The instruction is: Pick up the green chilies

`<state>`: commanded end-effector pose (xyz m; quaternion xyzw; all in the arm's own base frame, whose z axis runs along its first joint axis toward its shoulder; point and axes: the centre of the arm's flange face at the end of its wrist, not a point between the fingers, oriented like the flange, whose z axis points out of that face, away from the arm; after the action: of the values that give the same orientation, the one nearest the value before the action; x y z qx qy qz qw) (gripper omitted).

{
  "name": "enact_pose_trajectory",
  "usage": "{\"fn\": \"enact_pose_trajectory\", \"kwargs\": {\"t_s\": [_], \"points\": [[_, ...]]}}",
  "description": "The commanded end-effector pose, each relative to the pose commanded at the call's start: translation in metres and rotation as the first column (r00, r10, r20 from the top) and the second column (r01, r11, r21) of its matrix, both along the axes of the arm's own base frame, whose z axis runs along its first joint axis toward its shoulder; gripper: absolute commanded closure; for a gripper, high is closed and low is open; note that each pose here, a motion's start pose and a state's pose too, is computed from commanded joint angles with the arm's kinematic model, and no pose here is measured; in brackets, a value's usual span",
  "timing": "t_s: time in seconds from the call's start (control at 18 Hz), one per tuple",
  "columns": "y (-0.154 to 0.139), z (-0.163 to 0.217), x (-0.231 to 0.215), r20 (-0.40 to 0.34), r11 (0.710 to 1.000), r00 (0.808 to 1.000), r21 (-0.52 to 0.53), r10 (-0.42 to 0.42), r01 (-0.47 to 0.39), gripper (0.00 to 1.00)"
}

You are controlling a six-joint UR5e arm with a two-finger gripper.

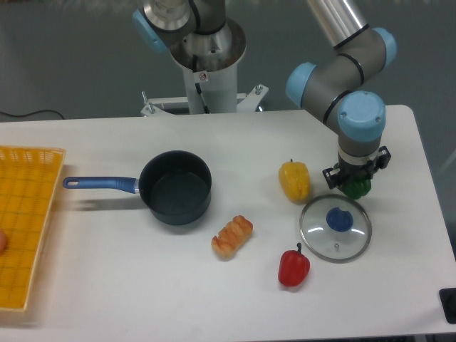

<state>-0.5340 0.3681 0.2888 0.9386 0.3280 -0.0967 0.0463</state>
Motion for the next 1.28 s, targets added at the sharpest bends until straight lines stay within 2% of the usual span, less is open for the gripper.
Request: {"fn": "enact_pose_trajectory", "kwargs": {"t_s": [0.22,0.44,0.56,0.78,1.0,1.28], "points": [[0.019,0.012,0.015,0.002,0.986,0.987,-0.033,-0.163,0.163,0.63],[0.040,0.025,0.024,-0.015,0.967,0.968,-0.039,-0.251,0.250,0.63],[0.049,0.027,0.029,-0.012,0.950,0.951,-0.045,-0.309,0.308,0.63],[0.067,0.042,0.040,-0.016,0.904,0.905,-0.052,-0.425,0.423,0.63],[0.080,0.049,0.056,-0.010,0.882,0.883,-0.044,-0.470,0.469,0.63],[0.088,0.045,0.062,-0.002,0.876,0.877,-0.041,-0.481,0.480,0.63]]}}
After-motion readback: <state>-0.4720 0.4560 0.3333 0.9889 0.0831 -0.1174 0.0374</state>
